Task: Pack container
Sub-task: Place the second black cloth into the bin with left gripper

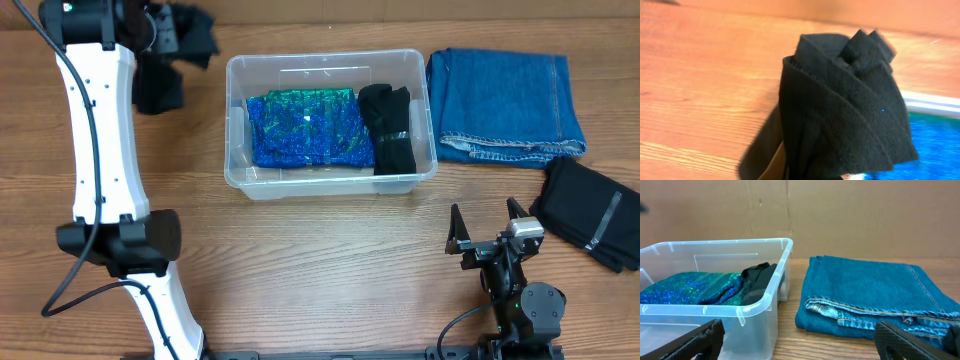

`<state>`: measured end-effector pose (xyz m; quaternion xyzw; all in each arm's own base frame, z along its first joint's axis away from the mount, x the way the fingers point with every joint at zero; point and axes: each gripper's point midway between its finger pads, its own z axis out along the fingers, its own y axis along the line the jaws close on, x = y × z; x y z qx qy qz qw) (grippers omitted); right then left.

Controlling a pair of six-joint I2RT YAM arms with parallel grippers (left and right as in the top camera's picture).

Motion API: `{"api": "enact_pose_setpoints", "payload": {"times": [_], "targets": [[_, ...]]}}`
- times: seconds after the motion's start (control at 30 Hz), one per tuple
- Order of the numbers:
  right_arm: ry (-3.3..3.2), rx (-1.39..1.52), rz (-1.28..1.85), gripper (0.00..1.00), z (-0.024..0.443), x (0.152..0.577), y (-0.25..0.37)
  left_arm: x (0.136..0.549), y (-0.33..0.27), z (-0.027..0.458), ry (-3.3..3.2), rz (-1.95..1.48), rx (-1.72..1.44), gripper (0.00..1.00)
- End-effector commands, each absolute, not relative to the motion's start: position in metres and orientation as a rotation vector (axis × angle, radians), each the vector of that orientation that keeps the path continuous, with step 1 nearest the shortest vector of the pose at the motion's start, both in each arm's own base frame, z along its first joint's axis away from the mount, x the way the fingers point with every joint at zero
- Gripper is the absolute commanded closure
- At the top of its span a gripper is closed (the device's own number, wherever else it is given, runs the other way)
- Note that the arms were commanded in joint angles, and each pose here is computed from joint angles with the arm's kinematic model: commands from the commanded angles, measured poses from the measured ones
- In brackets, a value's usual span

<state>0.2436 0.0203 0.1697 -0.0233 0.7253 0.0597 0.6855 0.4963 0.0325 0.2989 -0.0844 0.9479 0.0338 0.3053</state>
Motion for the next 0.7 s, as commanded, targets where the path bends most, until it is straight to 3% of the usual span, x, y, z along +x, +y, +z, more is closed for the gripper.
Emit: {"api": "enact_pose_setpoints", "payload": {"times": [0.0,0.2,0.33,0.67], "targets": [[1.617,-0.04,0.133,0.0,0.171,0.244,0.018,0.49,-0.025,0.348,2.386,-0.09,-0.25,0.96],[1.617,-0.04,0.133,0.0,0.171,0.244,0.018,0.468,-0.175,0.333,2.408,-0.243,-0.225,0.96],[1.617,-0.04,0.133,0.0,0.171,0.244,0.018,0.457,-0.254,0.288,2.439,-0.213,-0.289,0.96],[1.617,-0.04,0.133,0.0,0.171,0.244,0.018,0.472,-0.321,0.144,2.641,-0.219,-0.42,0.96]]}}
